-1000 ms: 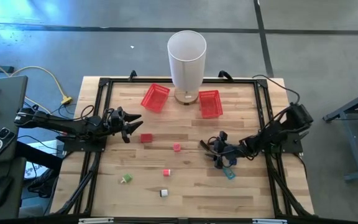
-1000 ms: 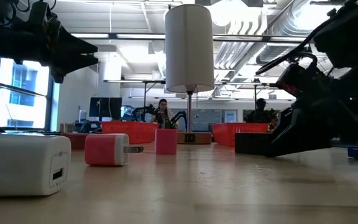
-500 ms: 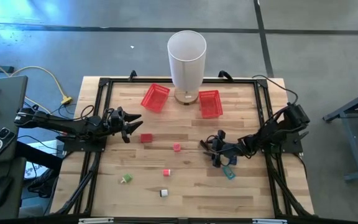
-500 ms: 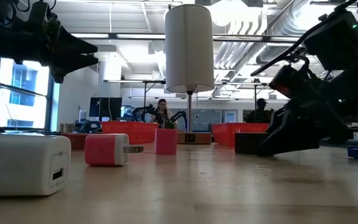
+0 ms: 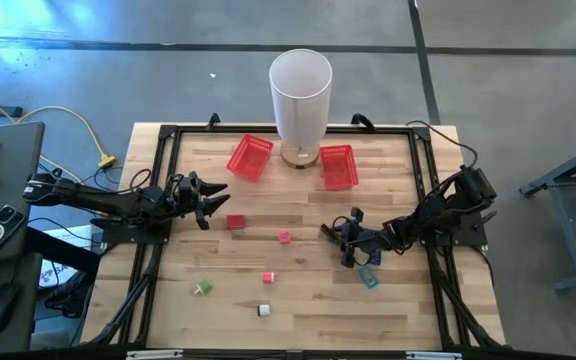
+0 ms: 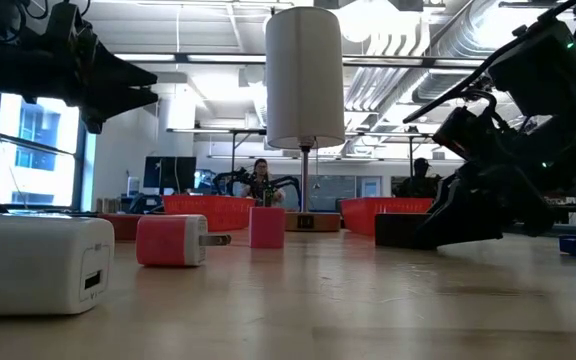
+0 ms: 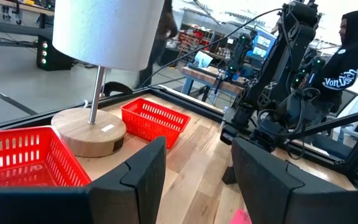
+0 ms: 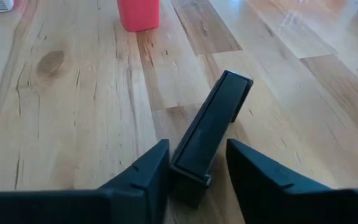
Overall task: Sort adapters and digital timers
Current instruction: Put the black digital timer into the left red bin
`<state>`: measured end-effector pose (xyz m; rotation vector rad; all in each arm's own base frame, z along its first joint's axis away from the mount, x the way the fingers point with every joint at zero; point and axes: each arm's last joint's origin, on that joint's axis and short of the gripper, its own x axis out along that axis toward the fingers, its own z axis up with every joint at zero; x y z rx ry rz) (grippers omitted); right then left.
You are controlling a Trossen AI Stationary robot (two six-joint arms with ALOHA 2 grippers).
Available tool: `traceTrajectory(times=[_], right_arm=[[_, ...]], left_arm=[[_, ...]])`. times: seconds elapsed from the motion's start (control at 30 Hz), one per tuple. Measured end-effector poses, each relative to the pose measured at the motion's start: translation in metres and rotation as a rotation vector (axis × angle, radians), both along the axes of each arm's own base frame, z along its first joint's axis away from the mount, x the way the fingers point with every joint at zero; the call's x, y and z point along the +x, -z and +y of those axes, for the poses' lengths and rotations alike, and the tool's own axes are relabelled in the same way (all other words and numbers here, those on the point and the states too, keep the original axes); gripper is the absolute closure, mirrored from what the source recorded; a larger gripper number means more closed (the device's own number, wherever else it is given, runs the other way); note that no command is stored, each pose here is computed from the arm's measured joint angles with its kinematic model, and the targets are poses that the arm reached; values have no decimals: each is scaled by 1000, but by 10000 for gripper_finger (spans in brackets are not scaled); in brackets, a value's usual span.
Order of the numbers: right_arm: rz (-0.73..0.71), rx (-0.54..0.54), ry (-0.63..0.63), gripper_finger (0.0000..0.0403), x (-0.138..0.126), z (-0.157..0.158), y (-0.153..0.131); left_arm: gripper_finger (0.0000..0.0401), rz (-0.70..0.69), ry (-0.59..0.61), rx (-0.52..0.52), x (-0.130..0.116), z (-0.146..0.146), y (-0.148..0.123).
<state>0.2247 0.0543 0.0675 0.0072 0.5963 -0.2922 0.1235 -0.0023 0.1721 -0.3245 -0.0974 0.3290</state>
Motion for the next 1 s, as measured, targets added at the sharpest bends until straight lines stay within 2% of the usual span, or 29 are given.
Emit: traceTrajectory(times=[0.3,0.6,0.8,1.0], right_arm=[[-15,7,-3,354,1,0,-1],[-55,24,-11,343,3,1,-4],[-93,16,-31,355,5,2,-13],[-140,21,-37,349,5,2,-27]], left_arm=[[224,56,-1,13,4,0,6],[224,38,-4,73,10,-1,3],[224,32,-6,117,15,-2,3],[224,65,111,132,27,-6,10]])
